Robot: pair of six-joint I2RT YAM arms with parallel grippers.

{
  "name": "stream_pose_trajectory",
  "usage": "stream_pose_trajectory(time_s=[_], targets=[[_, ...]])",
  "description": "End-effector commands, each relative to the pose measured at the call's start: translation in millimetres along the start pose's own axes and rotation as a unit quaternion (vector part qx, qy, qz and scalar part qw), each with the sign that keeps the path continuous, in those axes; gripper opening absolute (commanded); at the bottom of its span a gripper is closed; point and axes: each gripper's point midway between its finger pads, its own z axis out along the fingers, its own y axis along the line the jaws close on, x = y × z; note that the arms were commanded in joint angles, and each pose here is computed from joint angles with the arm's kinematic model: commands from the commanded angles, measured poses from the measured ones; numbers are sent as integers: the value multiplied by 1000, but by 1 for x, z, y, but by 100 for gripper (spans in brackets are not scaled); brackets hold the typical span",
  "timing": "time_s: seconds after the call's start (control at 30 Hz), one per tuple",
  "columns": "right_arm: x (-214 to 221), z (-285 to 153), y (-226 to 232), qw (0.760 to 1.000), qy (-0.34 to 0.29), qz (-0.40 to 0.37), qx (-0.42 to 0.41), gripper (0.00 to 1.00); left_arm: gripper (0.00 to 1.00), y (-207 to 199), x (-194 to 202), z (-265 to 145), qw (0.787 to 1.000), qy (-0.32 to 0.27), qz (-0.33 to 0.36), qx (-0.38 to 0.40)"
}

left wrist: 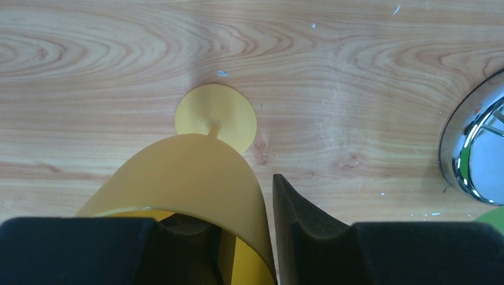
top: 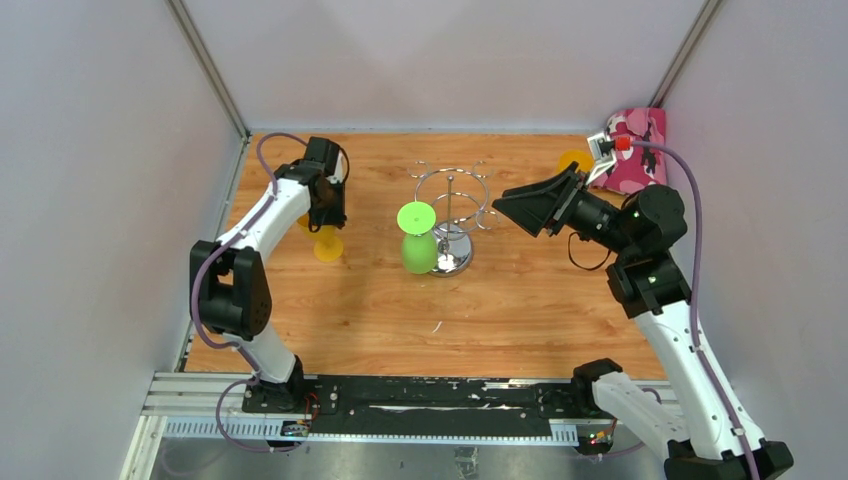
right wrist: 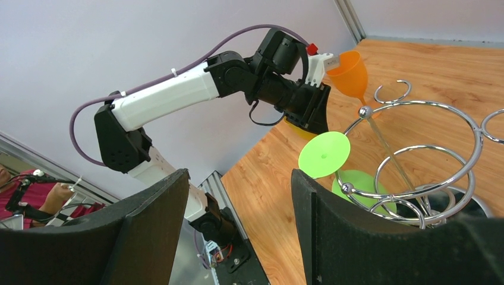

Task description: Take the wine glass off the wine glass rack

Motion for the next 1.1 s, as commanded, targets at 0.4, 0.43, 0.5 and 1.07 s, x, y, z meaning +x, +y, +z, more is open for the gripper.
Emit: stream_pose_trajectory(time_s=[0.4, 0.43, 0.5, 1.07], targets=[[1, 2, -4, 1000, -9, 6, -12, 67, 38, 4, -33, -80, 995, -100, -11, 11], [1, 1, -4, 1000, -9, 6, -12, 67, 38, 4, -37, -87, 994, -110, -11, 14], [2, 1, -6, 1000, -9, 7, -9, 67, 40, 3, -44, -104, 991, -130, -11, 22], [13, 4, -21, 1000, 0, 21, 3, 67, 40, -45, -57, -251, 928, -300, -2, 222]])
